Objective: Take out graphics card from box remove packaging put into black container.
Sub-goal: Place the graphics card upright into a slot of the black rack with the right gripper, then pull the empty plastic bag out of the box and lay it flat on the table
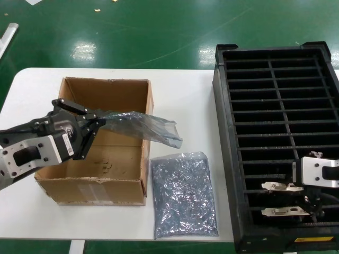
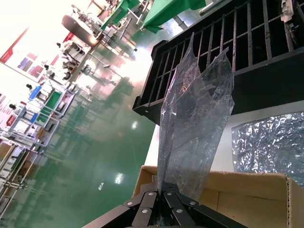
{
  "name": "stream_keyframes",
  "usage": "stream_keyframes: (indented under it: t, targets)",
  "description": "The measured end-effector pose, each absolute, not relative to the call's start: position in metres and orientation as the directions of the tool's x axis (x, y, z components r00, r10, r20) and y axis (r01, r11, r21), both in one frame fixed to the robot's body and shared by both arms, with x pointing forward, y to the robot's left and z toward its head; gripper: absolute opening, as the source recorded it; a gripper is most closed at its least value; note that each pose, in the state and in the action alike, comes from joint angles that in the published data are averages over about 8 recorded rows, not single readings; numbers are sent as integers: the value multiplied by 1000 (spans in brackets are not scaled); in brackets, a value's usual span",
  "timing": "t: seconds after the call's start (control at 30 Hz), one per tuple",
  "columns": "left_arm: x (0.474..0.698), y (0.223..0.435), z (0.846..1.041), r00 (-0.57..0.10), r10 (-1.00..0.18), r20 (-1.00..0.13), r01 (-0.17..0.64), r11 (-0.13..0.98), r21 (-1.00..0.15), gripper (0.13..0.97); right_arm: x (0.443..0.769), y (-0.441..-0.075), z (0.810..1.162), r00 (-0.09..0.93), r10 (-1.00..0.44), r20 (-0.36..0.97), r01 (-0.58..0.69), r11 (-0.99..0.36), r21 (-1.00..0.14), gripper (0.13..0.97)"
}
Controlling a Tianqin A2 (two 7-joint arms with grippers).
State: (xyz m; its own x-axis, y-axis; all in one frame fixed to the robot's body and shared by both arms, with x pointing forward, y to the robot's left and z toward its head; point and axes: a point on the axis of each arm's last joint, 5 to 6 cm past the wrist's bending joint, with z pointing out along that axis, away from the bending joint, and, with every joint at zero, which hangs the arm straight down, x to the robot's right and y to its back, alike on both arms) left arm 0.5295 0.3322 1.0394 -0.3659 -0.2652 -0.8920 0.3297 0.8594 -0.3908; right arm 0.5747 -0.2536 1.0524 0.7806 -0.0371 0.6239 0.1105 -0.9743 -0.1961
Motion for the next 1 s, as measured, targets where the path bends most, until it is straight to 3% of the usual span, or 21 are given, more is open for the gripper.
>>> stream_keyframes:
  t: [0.23,0.47,0.8,1.0]
  targets:
    - [530,332,1039,-366,-265,-892,330,859,-391,138,573,-255,1059,779,-39,626,119,-971,-208,204]
    - [530,332,1039,-366,-265,-892,330,859,-391,138,564,-265,1072,779,-69,623,119,-960,-255,285]
    - [530,332,1039,-366,-265,-892,330,859,-391,138,567,-317,1094,655,-413,633,31,-822,-569,455]
    - [528,325,1043,-393,-296,-871,325,841,-432,138,568,-331,1096,615,-491,617,26,-769,-639,587]
